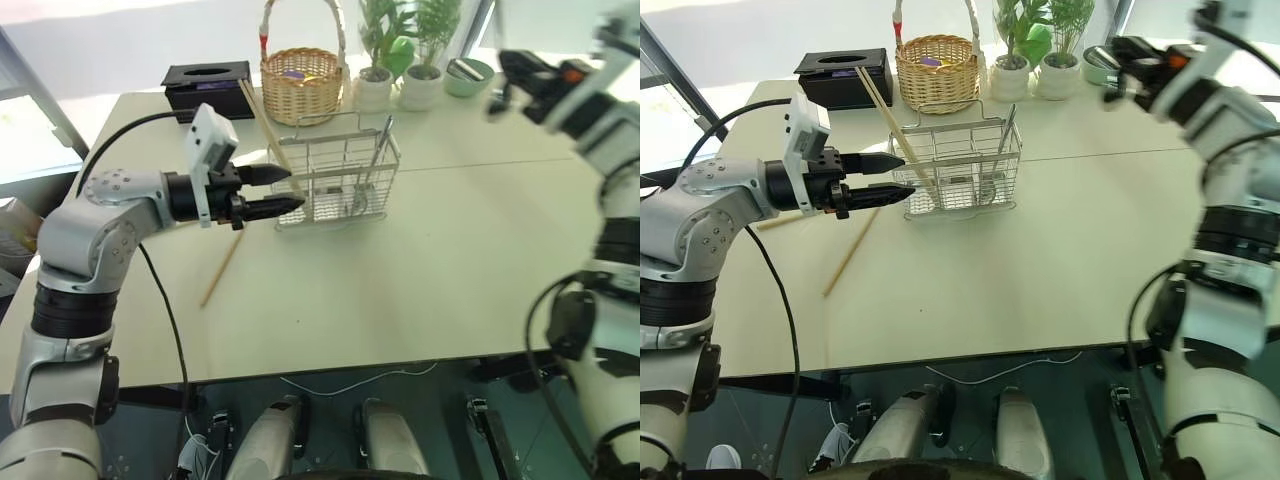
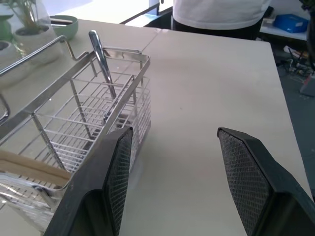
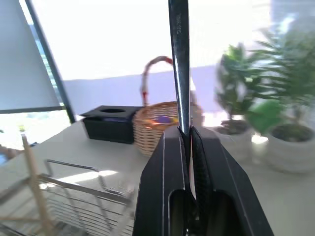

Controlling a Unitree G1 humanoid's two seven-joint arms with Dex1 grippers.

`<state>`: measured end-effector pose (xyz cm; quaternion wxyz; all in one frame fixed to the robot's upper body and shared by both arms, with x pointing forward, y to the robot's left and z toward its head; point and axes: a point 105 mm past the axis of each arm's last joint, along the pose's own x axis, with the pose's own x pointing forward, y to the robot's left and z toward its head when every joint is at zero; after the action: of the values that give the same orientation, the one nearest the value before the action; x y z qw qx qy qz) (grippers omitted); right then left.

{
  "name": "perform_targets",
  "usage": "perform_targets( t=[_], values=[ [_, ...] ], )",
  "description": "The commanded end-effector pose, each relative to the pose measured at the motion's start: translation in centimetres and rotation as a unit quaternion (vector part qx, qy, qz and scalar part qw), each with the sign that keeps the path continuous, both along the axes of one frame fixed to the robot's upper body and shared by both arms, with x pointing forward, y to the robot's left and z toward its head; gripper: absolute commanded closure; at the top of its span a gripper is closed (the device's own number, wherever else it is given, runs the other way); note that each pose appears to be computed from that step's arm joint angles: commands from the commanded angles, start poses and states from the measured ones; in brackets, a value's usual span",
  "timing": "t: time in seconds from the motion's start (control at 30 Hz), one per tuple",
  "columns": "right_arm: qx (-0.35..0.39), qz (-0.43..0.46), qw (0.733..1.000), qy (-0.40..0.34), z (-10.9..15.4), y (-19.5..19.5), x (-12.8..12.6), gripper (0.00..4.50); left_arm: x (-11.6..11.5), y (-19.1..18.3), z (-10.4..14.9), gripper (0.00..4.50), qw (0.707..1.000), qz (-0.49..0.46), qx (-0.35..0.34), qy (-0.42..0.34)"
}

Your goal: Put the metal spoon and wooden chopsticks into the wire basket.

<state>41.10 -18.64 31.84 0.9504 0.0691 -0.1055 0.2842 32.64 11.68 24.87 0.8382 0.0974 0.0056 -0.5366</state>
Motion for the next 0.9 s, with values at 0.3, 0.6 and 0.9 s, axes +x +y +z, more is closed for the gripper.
perform_targets(
  t=[0.3,0.6,0.9],
  values=[
    [0.006,0.009,1.0,-0.008,-2.3,4.5,1.8,4.42,0.5,1.4,2.6,1.61,0.998,0.034,-0.019,-0.051],
    [0.014,0.025,0.999,0.017,-4.9,5.9,1.1,1.53,0.6,1.4,2.7,1.61,0.997,0.04,-0.025,-0.053],
    [-0.011,0.007,0.999,-0.036,-0.8,2.6,-1.2,1.18,1.4,2.1,2.9,1.61,0.996,0.058,-0.032,-0.052]
  ],
)
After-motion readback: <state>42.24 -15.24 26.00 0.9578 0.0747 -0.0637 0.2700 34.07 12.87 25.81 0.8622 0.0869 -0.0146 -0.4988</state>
